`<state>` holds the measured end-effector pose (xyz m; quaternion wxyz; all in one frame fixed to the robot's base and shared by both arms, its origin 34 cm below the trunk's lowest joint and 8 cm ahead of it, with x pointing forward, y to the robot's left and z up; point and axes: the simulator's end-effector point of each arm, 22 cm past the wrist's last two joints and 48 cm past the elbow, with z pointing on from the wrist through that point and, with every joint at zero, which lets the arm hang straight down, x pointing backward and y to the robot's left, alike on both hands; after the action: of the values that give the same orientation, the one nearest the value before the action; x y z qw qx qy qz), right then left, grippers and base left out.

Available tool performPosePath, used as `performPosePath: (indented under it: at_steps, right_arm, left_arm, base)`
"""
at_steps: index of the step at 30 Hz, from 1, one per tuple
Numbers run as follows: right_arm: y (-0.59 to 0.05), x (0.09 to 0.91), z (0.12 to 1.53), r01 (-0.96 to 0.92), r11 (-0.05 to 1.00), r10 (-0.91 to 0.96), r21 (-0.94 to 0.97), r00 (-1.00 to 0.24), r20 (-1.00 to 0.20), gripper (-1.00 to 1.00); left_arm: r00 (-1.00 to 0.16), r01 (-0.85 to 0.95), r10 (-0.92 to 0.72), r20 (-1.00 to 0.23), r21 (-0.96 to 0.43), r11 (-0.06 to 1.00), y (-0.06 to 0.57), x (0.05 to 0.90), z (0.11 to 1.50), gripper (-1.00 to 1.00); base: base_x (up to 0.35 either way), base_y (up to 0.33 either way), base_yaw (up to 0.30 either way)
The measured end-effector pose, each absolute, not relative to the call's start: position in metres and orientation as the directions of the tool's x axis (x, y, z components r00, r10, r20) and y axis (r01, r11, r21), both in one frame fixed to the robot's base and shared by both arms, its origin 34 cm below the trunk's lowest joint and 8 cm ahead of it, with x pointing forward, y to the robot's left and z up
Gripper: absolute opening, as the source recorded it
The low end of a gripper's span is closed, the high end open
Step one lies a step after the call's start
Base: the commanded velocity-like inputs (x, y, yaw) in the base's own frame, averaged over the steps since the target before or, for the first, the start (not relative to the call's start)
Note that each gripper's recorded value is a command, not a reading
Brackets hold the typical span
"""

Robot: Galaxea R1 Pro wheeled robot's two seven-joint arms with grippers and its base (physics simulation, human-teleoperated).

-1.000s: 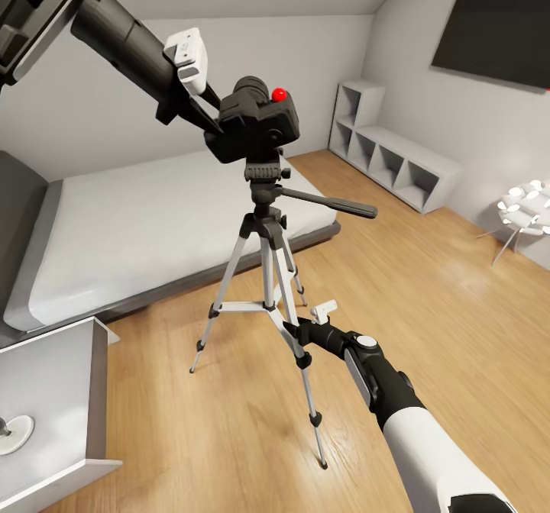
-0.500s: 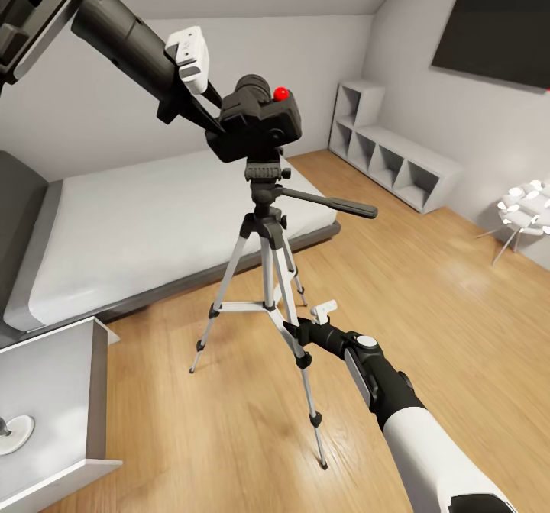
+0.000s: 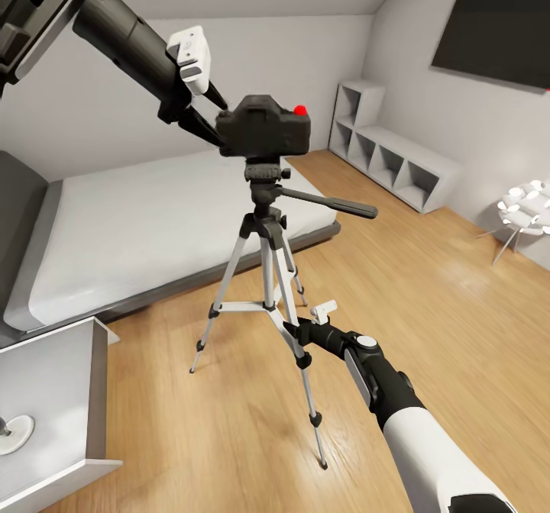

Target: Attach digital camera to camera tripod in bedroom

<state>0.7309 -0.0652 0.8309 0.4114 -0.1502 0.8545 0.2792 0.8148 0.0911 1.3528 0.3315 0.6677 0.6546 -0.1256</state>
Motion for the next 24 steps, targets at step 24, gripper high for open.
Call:
performPosePath:
  at_steps: [24]
  right_arm:
    - [-0.0656,0.7311,0.8307,-0.483,0.801,-0.024,0.354,-0.617,-0.786,-1.00]
  left_arm:
    - [0.109,0.955,0.790,-0.604,0.283,0.085,0.0927,0.8169,1.3542,1.00]
  base:
    - [0.000,0.000,0.000]
